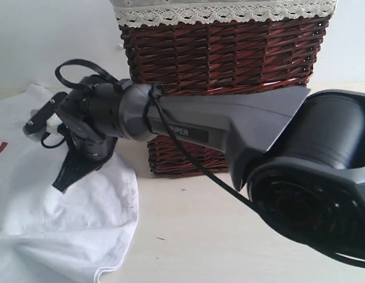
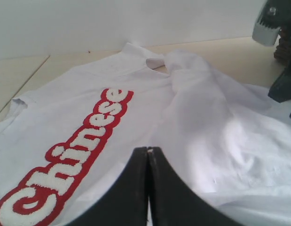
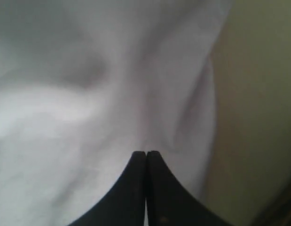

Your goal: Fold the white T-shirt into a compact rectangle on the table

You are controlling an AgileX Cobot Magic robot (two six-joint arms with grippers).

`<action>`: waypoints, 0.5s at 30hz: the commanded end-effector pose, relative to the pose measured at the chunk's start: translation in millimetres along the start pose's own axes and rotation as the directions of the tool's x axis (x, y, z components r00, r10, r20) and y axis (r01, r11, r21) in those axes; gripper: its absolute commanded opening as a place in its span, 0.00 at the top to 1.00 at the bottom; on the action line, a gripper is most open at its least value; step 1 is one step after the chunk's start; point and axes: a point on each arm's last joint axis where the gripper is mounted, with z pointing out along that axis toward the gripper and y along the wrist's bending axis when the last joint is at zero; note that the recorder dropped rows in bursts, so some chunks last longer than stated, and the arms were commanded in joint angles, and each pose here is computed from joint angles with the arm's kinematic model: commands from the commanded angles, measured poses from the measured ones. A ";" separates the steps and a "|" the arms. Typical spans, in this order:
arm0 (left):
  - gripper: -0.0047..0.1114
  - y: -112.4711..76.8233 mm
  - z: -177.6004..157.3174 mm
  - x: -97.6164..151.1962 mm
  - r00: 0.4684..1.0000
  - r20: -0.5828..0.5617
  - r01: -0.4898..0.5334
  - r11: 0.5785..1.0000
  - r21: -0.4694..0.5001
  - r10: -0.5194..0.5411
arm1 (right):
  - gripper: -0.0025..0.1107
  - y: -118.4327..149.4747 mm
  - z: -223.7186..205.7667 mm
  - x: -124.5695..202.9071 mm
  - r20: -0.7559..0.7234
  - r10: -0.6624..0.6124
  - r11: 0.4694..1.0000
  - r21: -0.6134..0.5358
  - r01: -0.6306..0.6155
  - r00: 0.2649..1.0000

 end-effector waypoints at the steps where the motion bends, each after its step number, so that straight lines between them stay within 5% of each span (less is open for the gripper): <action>1: 0.96 -0.2 -0.4 -1.2 1.000 0.015 0.003 1.000 0.004 -0.003 | 0.98 -7.5 32.2 25.6 -0.151 -0.005 0.999 0.050 0.012 0.988; 8: 0.96 -0.2 -0.4 -1.2 1.000 0.015 0.003 1.000 0.004 -0.003 | 0.98 -20.0 38.9 61.4 -0.461 0.002 0.998 0.052 0.025 0.888; 15: 0.96 -0.2 -0.4 -1.2 1.000 0.015 0.003 1.000 0.004 -0.003 | 0.98 5.7 21.2 57.7 -0.473 -0.097 0.970 -0.242 -0.023 0.876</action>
